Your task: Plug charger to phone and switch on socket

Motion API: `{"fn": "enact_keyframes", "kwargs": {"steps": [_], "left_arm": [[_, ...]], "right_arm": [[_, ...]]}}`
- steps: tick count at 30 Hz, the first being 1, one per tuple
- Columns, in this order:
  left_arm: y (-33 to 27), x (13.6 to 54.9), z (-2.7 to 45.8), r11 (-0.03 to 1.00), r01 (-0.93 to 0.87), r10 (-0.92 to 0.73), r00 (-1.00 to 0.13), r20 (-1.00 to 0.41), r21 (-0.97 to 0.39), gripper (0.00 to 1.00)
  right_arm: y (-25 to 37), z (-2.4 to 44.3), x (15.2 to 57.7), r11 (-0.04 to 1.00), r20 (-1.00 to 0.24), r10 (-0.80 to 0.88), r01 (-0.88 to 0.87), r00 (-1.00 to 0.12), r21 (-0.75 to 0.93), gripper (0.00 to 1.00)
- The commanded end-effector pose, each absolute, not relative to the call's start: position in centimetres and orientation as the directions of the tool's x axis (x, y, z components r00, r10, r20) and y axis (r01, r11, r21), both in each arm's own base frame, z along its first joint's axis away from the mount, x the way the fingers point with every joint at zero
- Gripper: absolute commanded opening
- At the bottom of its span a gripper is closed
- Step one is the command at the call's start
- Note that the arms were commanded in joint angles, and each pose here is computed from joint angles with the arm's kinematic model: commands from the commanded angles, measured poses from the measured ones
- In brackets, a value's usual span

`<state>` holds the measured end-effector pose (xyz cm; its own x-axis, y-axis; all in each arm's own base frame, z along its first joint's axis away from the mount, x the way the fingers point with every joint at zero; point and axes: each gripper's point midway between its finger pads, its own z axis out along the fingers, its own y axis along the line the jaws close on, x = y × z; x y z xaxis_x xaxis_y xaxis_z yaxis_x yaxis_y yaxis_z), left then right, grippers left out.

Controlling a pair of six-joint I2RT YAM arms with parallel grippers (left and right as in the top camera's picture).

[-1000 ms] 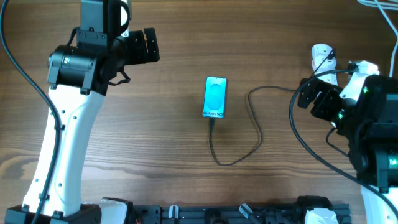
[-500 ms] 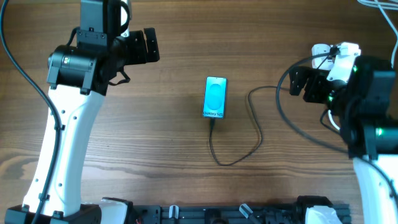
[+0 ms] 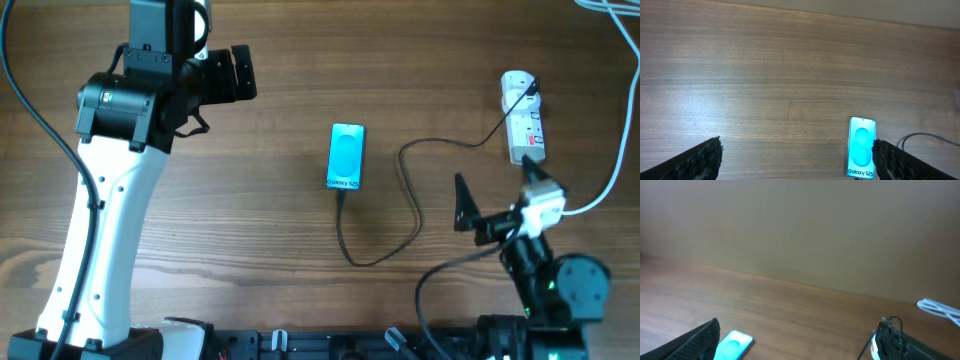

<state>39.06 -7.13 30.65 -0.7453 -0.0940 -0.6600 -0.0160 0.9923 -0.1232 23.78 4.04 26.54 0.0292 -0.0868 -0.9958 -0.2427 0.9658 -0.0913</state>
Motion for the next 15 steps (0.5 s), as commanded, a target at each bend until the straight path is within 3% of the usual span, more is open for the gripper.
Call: {"fn": "enact_keyframes", "kwargs": {"steps": [1,12,15], "left_arm": [[-6.8,39.0,30.6,0.992,-0.033,-0.105,-0.743,-0.662,-0.120,1.00],[-6.8,39.0,30.6,0.992,-0.033,-0.105,-0.743,-0.662,-0.120,1.00],[-6.8,39.0,30.6,0.992,-0.033,-0.105,-0.743,-0.662,-0.120,1.00]], "right_arm": [[3.8,26.0,22.9,0.963,-0.986,-0.135,-0.220,0.094,-0.153,1.00],[2.8,22.7,23.6,0.977,-0.981,-0.125,-0.151,0.147,-0.148,1.00],[1.5,22.0,24.0,0.994,-0.991,-0.048,-0.089,0.122,-0.059,1.00]]}}
